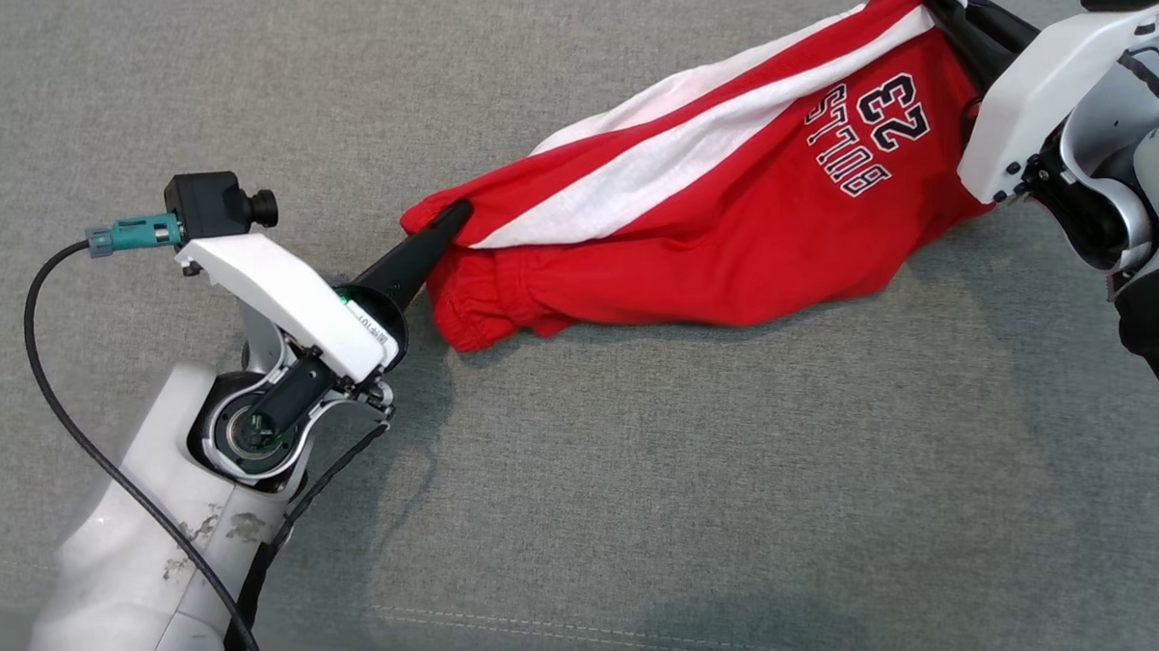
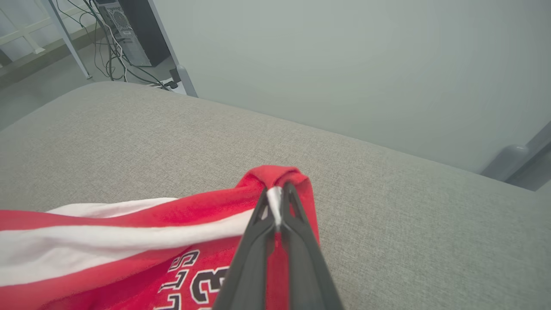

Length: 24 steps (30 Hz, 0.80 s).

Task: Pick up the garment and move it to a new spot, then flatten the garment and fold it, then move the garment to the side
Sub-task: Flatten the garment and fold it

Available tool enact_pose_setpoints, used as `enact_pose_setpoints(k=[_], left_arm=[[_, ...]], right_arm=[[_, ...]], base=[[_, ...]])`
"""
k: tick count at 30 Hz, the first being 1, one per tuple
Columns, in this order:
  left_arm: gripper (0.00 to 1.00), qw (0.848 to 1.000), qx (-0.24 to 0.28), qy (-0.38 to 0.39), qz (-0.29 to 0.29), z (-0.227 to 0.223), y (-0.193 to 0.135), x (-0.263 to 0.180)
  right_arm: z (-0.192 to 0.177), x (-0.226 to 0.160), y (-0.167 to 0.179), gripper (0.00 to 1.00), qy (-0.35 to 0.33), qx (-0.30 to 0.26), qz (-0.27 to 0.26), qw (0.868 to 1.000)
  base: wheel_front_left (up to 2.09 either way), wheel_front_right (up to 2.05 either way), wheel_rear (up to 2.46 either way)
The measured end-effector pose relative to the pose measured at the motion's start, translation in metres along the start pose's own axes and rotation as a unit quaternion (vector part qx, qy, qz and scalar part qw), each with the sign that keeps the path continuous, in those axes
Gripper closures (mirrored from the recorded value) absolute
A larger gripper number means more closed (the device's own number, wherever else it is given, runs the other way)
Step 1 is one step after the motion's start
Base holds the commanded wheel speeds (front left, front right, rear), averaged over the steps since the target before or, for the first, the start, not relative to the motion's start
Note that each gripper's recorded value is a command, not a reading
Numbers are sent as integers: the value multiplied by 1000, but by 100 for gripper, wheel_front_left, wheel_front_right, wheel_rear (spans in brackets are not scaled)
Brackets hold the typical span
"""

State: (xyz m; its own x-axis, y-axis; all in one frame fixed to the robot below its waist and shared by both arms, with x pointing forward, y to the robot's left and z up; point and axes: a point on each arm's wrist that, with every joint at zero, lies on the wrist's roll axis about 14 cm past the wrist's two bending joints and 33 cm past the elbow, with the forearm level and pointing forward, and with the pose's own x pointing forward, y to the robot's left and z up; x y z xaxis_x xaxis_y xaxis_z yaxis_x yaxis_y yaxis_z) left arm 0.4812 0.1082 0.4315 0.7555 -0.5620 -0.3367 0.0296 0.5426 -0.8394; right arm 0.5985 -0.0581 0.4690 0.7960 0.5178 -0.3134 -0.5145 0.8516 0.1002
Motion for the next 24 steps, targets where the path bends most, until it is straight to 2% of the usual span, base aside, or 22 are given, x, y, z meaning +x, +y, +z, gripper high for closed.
enact_pose_setpoints(k=[5, 6, 7, 11, 16, 19, 24], left_arm=[[100, 1000, -22, -5, 14, 2, 13, 9], [85, 1000, -22, -9, 15, 4, 14, 10], [0, 1000, -20, -11, 15, 5, 14, 10], [0, 999, -6, -29, 14, 9, 12, 10], [0, 996, 54, -74, 15, 22, 5, 1], [0, 985, 113, -121, 44, 31, 18, -19], [0, 966, 170, -172, 87, 32, 25, -41]], right_arm=[[-23, 23, 5, 100, 21, 11, 13, 1000], [-26, 26, 5, 82, 22, 15, 14, 1000], [-28, 27, 6, 0, 21, 19, 16, 999], [-23, 28, 10, 0, -5, 27, 21, 999], [-4, 20, 11, 0, -57, 21, 21, 998], [13, 5, 2, 0, -106, 16, 7, 994], [6, -19, -6, 0, -116, 26, -18, 993]], base=[[0, 0, 0], [0, 0, 0], [0, 0, 0], [0, 0, 0], [0, 0, 0], [0, 0, 0], [0, 0, 0]])
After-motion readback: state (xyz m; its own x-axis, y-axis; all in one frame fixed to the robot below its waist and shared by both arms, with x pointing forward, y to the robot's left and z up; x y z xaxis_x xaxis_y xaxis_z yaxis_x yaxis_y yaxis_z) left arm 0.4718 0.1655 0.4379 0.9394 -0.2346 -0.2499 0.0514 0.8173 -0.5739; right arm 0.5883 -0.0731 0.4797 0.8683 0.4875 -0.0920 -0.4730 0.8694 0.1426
